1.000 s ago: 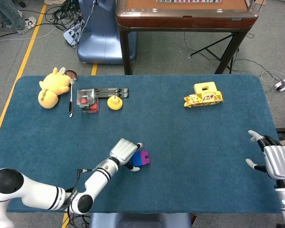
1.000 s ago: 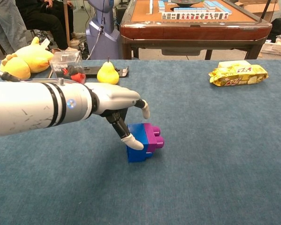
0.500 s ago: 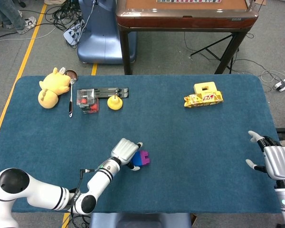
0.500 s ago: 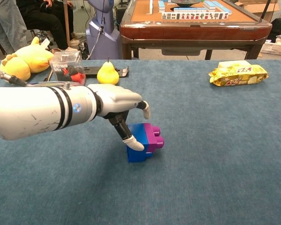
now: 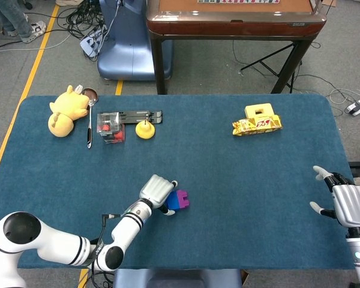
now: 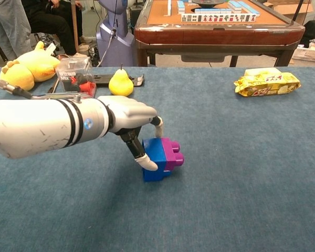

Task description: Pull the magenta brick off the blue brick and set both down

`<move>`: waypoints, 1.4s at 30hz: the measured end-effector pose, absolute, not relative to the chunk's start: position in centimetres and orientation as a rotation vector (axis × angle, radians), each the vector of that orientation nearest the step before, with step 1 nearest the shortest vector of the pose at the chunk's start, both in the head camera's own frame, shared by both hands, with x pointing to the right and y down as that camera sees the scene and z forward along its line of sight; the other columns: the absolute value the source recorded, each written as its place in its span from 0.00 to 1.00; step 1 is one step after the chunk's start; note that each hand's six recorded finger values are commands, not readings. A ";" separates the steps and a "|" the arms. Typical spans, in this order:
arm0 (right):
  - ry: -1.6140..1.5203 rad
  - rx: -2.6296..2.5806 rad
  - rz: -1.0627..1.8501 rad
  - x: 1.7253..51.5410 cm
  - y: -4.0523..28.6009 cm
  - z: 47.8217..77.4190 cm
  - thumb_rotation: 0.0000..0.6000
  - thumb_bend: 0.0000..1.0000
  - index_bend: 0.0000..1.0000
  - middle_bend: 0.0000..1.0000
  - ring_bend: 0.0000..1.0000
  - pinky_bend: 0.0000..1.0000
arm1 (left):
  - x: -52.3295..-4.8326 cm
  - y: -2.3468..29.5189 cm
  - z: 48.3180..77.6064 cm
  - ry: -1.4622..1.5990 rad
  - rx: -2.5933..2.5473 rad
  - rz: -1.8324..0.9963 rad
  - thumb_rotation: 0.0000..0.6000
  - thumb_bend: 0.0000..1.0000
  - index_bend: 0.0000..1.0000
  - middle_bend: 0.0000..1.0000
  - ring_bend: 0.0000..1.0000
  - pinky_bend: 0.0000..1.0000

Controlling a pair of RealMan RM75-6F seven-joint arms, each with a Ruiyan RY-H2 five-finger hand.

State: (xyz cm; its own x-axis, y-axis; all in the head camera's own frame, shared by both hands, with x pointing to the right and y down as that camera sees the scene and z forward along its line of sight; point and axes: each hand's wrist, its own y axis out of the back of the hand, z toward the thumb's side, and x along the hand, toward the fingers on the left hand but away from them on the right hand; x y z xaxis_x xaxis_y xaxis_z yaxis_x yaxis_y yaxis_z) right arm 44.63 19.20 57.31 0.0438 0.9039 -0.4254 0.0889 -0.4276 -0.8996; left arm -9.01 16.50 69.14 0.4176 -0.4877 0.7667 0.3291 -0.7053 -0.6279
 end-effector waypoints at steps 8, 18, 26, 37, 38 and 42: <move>-1.023 -1.617 1.465 44.7 19.3 57.4 1.00 0.00 0.21 0.36 0.27 0.44 | -9.3 16.4 69.2 0.142 -1.895 -1.368 0.61 0.00 0.30 1.00 0.92 1.00; -1.022 -1.623 1.466 44.7 19.3 57.6 1.00 0.00 0.21 0.36 0.27 0.44 | -9.5 16.4 69.2 0.142 -1.884 -1.369 0.66 0.00 0.32 1.00 0.92 1.00; -1.023 -1.623 1.468 44.7 19.3 57.6 1.00 0.00 0.21 0.36 0.27 0.44 | -9.2 16.6 69.4 0.116 -1.883 -1.370 0.66 0.00 0.36 1.00 0.92 1.00; -1.025 -1.625 1.471 44.9 19.4 57.8 1.00 0.00 0.21 0.36 0.27 0.44 | -9.0 16.7 69.6 0.114 -1.878 -1.371 0.66 0.00 0.39 1.00 0.91 1.00; -1.025 -1.626 1.471 44.9 19.4 57.8 1.00 0.00 0.21 0.36 0.27 0.44 | -9.0 16.7 69.7 0.116 -1.879 -1.371 0.66 0.00 0.40 1.00 0.91 1.00; -1.026 -1.626 1.472 44.9 19.4 57.8 1.00 0.00 0.21 0.36 0.27 0.44 | -9.0 16.7 69.8 0.118 -1.879 -1.370 0.66 0.00 0.41 1.00 0.92 1.00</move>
